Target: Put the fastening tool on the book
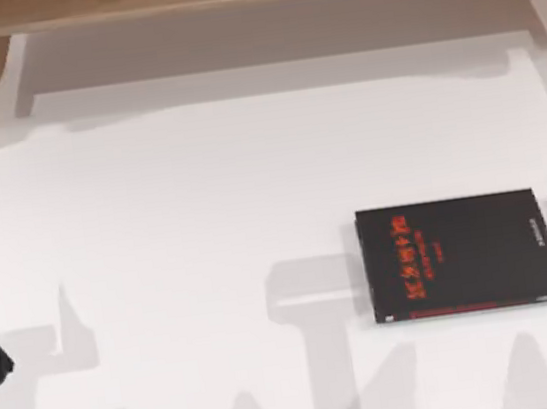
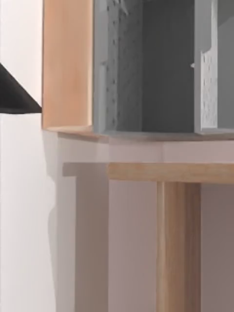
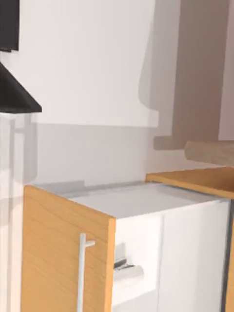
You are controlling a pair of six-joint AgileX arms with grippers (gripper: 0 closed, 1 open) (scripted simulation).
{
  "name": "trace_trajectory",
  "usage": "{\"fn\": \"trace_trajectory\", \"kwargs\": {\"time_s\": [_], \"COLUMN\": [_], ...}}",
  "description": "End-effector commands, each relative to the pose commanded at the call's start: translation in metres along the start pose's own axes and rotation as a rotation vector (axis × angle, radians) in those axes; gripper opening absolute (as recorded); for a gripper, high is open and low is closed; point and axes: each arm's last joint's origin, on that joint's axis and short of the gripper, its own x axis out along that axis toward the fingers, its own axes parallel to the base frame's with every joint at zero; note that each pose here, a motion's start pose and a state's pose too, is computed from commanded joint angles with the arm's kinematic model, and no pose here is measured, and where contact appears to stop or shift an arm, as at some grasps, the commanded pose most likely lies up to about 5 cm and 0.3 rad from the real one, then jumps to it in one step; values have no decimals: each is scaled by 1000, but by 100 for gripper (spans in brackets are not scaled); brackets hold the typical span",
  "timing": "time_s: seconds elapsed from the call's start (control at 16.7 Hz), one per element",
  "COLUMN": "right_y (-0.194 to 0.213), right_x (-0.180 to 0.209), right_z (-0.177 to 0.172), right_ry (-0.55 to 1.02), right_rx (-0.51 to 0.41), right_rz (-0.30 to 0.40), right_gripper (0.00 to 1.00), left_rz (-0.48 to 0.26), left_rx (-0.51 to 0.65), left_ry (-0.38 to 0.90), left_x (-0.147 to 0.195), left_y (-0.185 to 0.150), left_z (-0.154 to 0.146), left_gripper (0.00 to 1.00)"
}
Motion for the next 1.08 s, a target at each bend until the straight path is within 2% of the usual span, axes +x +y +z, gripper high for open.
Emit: {"fn": "trace_trajectory", "kwargs": {"time_s": [0.24,0.42,0.54,0.66,0.84,1.08], "right_y": [-27,-56,-77,-97,-121,-138], "right_x": [43,107,157,208,274,329], "right_z": [81,124,136,133,109,70], "right_ry": [264,461,586,705,858,974], "right_rx": [-34,-48,-51,-50,-44,-41], "right_rz": [-15,-4,16,44,96,154], "right_gripper": [100,100,100,100,100,100], "left_rz": [0,0,0,0,0,0], "left_rx": [0,0,0,0,0,0], "left_ry": [0,0,0,0,0,0], "left_x": [0,0,0,0,0,0], "left_y": [0,0,0,0,0,0], "left_z": [0,0,0,0,0,0], "left_gripper": [100,100,100,100,100,100]}}
